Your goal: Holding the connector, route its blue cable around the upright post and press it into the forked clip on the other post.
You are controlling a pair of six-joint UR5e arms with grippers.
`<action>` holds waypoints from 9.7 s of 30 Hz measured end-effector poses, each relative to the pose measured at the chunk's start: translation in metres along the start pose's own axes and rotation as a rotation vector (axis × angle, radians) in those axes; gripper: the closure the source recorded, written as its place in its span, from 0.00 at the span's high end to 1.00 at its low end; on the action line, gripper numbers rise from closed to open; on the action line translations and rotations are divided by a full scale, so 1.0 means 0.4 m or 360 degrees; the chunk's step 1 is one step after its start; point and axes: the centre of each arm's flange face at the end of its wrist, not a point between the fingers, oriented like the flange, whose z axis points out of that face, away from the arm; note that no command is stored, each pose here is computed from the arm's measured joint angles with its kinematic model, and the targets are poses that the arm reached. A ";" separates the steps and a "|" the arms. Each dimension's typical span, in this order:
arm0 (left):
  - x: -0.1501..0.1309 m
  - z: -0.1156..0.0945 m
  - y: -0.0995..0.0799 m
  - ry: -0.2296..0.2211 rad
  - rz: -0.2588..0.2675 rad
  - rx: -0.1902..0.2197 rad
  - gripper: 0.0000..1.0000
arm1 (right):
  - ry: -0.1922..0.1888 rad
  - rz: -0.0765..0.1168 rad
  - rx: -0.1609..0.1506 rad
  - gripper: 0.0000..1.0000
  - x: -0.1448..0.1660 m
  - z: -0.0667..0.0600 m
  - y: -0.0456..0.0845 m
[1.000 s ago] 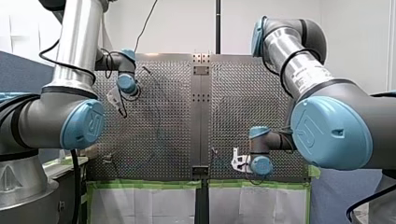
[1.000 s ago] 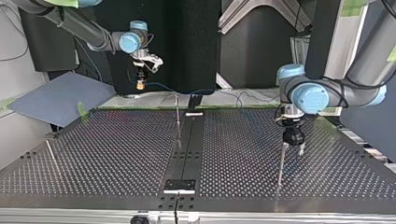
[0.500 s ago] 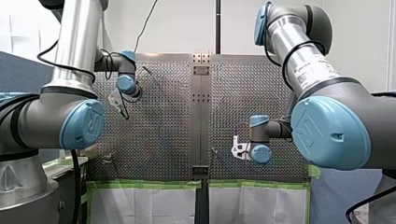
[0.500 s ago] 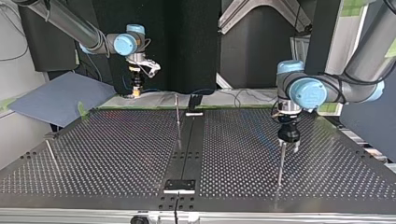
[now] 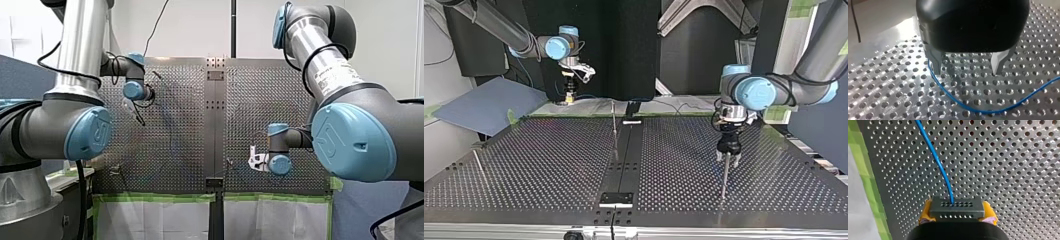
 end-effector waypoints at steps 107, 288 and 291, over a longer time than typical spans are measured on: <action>-0.344 -0.412 -0.401 0.0345 0.0859 -0.0254 1.00 | -0.0028 0.0002 0.0062 0.00 -0.005 -0.011 -0.025; 0.161 -0.109 -0.249 -0.0200 0.1983 -0.0419 1.00 | -0.0022 0.0004 0.0118 0.00 -0.005 -0.017 -0.047; 0.160 -0.108 -0.248 -0.0200 0.1985 -0.0421 1.00 | -0.0022 0.0004 0.0118 0.00 -0.005 -0.017 -0.047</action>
